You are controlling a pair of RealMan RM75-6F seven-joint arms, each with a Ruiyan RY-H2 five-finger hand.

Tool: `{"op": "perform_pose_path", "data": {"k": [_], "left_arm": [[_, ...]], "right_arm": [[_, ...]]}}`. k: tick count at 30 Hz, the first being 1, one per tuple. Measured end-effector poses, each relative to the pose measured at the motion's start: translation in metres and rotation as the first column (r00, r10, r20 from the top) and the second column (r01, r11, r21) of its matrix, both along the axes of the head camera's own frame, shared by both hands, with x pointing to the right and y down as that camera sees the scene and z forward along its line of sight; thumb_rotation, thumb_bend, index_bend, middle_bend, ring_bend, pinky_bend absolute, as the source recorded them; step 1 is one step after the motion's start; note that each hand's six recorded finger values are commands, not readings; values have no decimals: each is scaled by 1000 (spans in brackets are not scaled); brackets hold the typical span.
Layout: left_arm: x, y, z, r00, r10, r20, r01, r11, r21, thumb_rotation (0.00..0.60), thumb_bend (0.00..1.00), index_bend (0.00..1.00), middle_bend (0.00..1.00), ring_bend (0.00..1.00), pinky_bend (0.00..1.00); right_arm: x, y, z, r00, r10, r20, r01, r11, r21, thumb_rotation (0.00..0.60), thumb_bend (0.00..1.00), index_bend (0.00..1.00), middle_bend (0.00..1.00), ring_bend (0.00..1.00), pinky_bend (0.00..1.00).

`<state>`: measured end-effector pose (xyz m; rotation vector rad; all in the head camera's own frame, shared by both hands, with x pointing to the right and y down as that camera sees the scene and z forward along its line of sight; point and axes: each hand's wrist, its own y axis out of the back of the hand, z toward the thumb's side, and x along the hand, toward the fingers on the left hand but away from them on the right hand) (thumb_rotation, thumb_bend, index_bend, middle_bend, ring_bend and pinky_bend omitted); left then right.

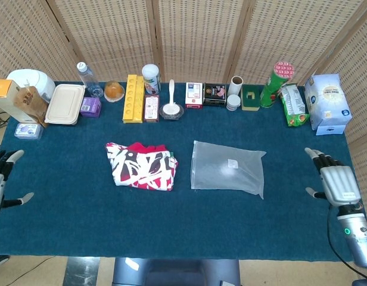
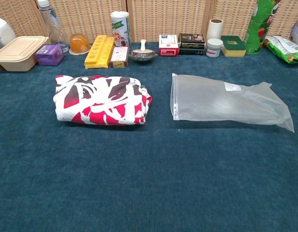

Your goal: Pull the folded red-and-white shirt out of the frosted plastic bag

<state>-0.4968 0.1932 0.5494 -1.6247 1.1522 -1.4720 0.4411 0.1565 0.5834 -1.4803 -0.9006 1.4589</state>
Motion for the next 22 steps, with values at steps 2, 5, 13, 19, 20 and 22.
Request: {"op": "perform_pose_path", "data": {"k": [2, 5, 13, 19, 20, 22], "left_arm": [[-6, 11, -5, 1000, -23, 1, 23, 1000, 10, 600, 97, 118, 111, 7, 185], [-13, 26, -11, 999, -51, 0, 51, 998, 28, 600, 98, 125, 111, 7, 187], [-14, 42, -19, 998, -65, 2, 65, 997, 40, 600, 98, 126, 111, 7, 187], [-8, 38, -20, 998, -63, -21, 64, 997, 46, 600, 98, 126, 111, 7, 188], [-8, 37, -20, 998, -63, -22, 64, 997, 48, 600, 98, 126, 111, 7, 188], [-6, 36, -21, 998, -61, -25, 62, 997, 52, 600, 98, 127, 111, 7, 188]], "right_arm": [[8, 8, -7, 1000, 26, -12, -26, 1000, 18, 597, 15, 202, 255, 301, 411], [17, 18, -15, 998, 49, -30, -48, 998, 37, 600, 15, 209, 261, 308, 410], [27, 35, -27, 995, 89, -41, -87, 995, 52, 600, 14, 217, 261, 309, 410], [29, 38, -30, 995, 99, -28, -97, 994, 49, 600, 15, 232, 261, 309, 410], [29, 39, -31, 995, 100, -26, -99, 994, 50, 600, 15, 233, 261, 309, 410], [30, 41, -32, 995, 101, -24, -99, 993, 56, 600, 15, 238, 261, 309, 410]]}}
